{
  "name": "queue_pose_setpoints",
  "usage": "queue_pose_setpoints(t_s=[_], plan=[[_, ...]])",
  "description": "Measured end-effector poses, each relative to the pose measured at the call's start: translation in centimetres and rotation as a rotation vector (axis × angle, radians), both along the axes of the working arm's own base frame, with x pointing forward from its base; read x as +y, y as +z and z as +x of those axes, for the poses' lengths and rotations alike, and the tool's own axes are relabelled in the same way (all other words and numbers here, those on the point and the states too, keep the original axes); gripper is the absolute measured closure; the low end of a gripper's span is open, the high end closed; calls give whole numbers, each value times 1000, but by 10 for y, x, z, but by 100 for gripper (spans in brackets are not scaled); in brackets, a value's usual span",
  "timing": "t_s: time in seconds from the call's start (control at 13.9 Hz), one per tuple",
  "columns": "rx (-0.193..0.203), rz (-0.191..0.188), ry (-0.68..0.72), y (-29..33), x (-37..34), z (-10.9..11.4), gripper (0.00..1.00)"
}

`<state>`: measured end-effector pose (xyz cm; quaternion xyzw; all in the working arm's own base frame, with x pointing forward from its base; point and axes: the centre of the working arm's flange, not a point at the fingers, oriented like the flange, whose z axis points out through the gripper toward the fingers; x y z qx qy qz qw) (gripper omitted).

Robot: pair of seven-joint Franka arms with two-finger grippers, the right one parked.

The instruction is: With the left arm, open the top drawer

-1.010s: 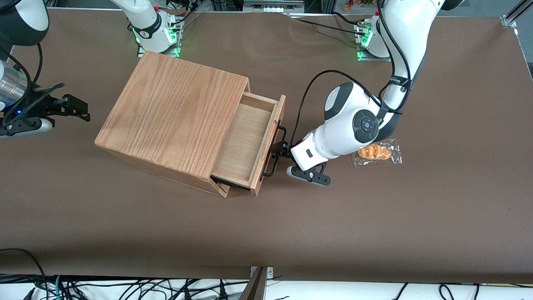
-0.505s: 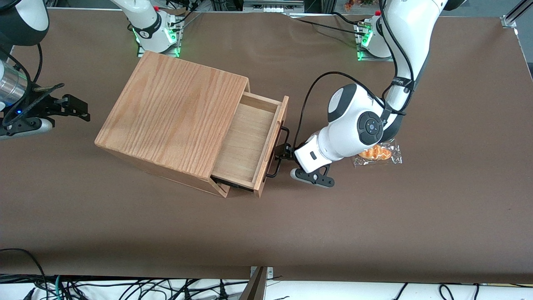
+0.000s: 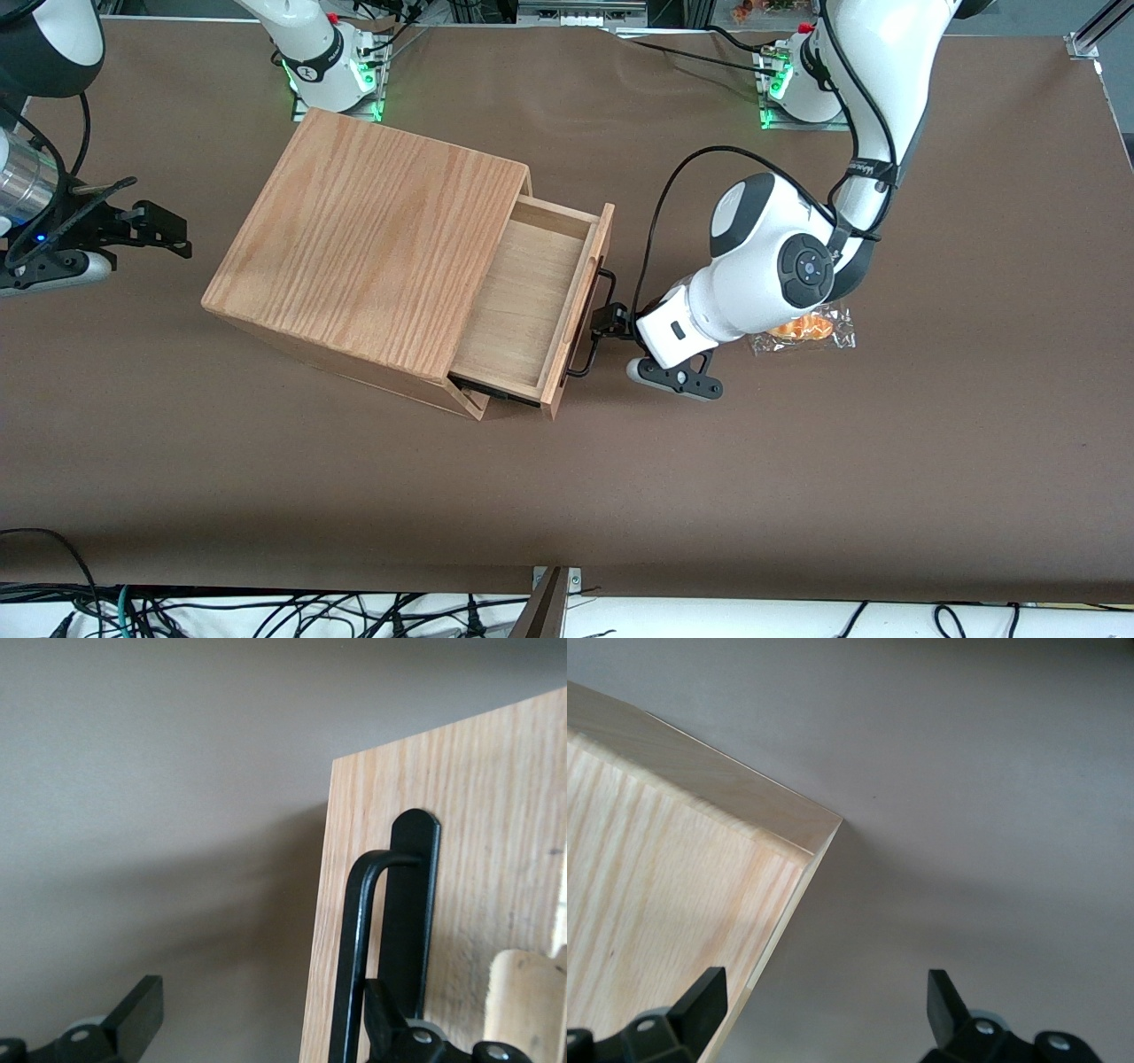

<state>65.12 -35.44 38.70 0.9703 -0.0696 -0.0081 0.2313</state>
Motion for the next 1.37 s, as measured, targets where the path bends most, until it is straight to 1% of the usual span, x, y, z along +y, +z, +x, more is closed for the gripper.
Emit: queue_pose_setpoints(t_s=[0.51, 0.65, 0.79, 0.94, 1.01, 1.08, 1.3, 1.37], plan=[[27, 10, 39, 35, 55, 13, 0], [52, 19, 59, 44, 83, 18, 0], [93, 32, 68, 48, 113, 21, 0], [116, 39, 24, 58, 147, 20, 0], [120, 51, -5, 63, 166, 19, 0], [121, 81, -24, 68, 187, 19, 0], [136, 222, -52, 77, 238, 15, 0], [144, 259, -54, 78, 249, 14, 0]])
